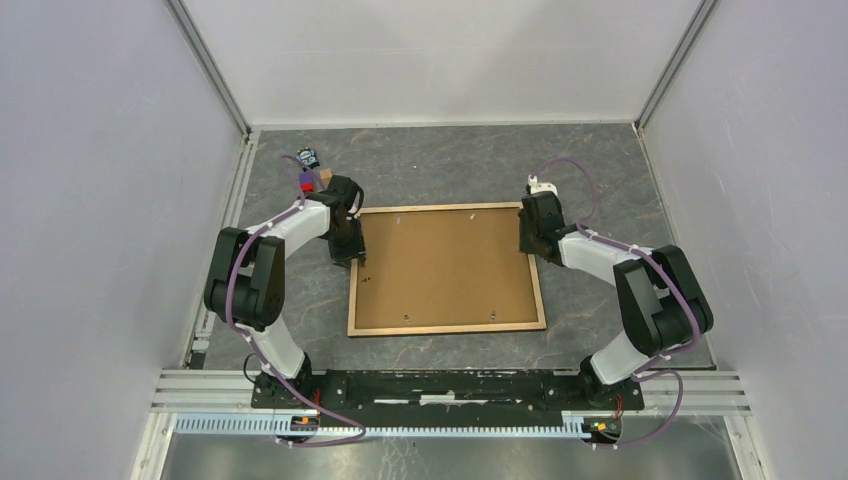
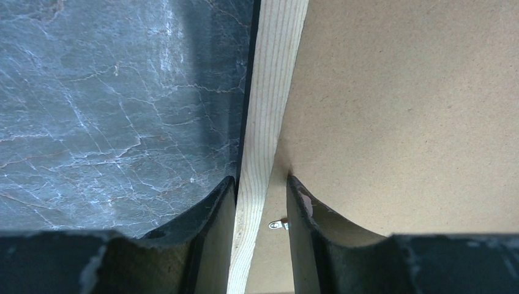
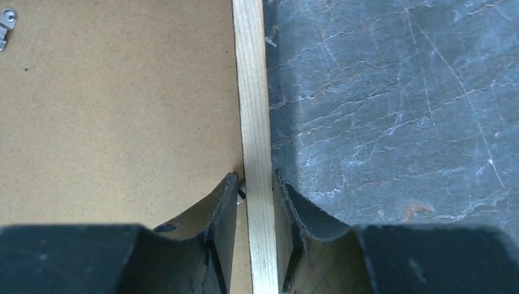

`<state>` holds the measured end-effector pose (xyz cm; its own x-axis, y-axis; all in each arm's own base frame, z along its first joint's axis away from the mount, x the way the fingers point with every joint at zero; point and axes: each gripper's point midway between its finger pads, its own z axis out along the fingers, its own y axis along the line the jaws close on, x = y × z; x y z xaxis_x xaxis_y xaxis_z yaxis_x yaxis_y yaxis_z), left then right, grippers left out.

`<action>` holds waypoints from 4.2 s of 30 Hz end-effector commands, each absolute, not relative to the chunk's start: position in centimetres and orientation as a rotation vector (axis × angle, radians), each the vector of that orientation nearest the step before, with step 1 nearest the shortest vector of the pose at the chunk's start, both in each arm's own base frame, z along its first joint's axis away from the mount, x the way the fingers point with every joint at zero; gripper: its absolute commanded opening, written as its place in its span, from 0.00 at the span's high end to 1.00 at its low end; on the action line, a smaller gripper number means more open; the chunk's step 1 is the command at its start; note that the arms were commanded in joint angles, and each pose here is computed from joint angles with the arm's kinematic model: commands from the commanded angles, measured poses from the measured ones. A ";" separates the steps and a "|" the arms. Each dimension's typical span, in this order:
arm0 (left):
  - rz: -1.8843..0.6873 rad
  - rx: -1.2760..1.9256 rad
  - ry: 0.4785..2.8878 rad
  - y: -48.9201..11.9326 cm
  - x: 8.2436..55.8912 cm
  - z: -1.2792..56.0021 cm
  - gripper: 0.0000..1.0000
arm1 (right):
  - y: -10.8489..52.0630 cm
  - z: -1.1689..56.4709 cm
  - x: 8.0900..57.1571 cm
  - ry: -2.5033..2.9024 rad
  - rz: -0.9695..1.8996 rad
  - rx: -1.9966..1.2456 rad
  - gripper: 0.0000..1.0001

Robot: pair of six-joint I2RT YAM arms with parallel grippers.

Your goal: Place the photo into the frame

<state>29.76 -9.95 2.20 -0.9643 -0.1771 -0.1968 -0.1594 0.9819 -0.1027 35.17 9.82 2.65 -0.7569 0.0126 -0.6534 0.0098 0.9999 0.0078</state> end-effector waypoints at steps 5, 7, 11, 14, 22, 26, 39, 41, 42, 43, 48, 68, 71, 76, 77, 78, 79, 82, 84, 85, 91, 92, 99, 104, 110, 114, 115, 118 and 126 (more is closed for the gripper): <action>-0.267 -0.260 2.967 -11.7 27.9 1.3 0.58 | 9.9 0.5 33.3 2.492 -0.070 0.085 0.71; -0.262 -0.266 2.976 -11.6 27.4 1.2 0.58 | 10.0 0.5 33.4 2.489 -0.069 0.093 0.75; -0.391 -0.325 3.007 -12.9 25.8 1.3 0.59 | 11.0 1.3 34.5 2.451 -0.012 0.052 0.78; -0.473 -0.382 3.015 -13.5 24.2 1.0 0.60 | 11.9 2.3 35.8 2.435 0.011 -0.055 0.78; -0.680 -0.555 2.926 -15.1 22.0 1.2 0.69 | 11.9 5.9 39.0 2.381 -0.065 -0.248 0.41; -0.592 -0.607 2.853 -14.0 22.5 1.2 0.74 | 11.0 7.5 39.3 2.384 -0.144 -0.264 0.26; -0.729 -0.735 2.792 -15.0 21.2 0.7 0.96 | 21.4 8.3 39.3 2.276 0.611 -0.190 0.32; -0.742 -0.739 2.793 -15.0 20.9 0.7 0.98 | 22.2 8.3 39.9 2.244 0.665 -0.158 0.35; -0.745 -0.743 2.793 -15.0 20.6 0.7 0.98 | 22.3 8.1 40.1 2.243 0.672 -0.143 0.36; -0.753 -0.743 2.792 -15.0 20.5 0.8 0.98 | 22.5 8.0 40.4 2.236 0.684 -0.135 0.37; -0.794 -0.739 2.792 -15.3 19.8 1.1 0.98 | 23.2 6.3 41.2 2.268 0.736 -0.109 0.45; -0.820 -0.739 2.772 -15.5 19.7 1.7 0.98 | 23.0 4.0 41.6 2.292 0.710 -0.071 0.49; -0.770 -0.751 2.760 -14.9 20.0 1.5 0.98 | 21.4 5.5 41.8 2.305 0.558 -0.171 0.46; -0.648 -0.828 2.716 -13.6 21.1 1.3 0.98 | 16.8 6.9 39.3 2.371 0.270 -0.310 0.30; -0.655 -0.853 2.700 -13.7 21.3 1.3 0.98 | 15.8 7.1 38.4 2.374 0.228 -0.321 0.27; -0.664 -0.883 2.690 -13.8 21.3 1.1 0.98 | 14.7 7.2 37.9 2.376 0.176 -0.315 0.24; -0.664 -0.912 2.685 -13.7 21.2 0.9 0.98 | 13.5 7.3 37.3 2.378 0.127 -0.307 0.21; -0.619 -0.990 2.667 -13.1 20.9 0.7 0.98 | 11.1 7.6 36.0 2.402 0.069 -0.233 0.18; -0.595 -1.091 2.619 -12.5 20.4 0.6 0.98 | 9.6 7.7 35.0 2.429 0.063 -0.117 0.18; -0.617 -1.131 2.591 -12.6 20.2 0.7 0.98 | 8.8 8.0 34.3 2.434 0.048 -0.036 0.18; -0.781 -1.245 2.480 -13.7 19.7 2.0 0.98 | 5.4 8.1 29.2 2.424 -0.047 0.360 0.20; -0.795 -1.254 2.467 -13.8 19.6 2.3 0.98 | 5.2 7.9 28.5 2.424 -0.047 0.384 0.20; -0.946 -1.330 2.463 -15.7 17.1 2.9 0.98 | 7.4 5.8 26.9 2.329 0.220 0.502 0.22; -1.091 -1.206 2.529 -17.5 14.8 4.1 0.85 | 8.2 4.3 27.5 2.376 0.239 0.484 0.23; -1.096 -0.863 2.625 -17.8 13.8 6.6 0.27 | 8.1 4.9 28.0 2.352 0.236 0.488 0.24; -1.023 -0.603 2.540 -17.3 16.0 10.4 0.03 | 8.4 5.7 28.7 2.315 0.255 0.483 0.24; -0.977 -0.548 2.510 -17.0 16.9 11.2 0.00 | 8.5 5.8 29.0 2.313 0.257 0.477 0.24; -0.858 -0.392 2.439 -16.6 20.0 14.1 0.00 | 8.7 5.6 29.7 2.324 0.249 0.465 0.29; -0.598 -0.186 2.484 -17.8 28.7 16.0 0.00 | 7.6 3.8 30.3 2.346 0.140 0.446 0.49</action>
<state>25.28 -18.24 16.74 -0.8204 -0.4146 -0.3938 -0.1055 0.7866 -0.6084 28.37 8.06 2.87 -0.7114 0.3793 -0.5917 0.2797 0.9251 0.2568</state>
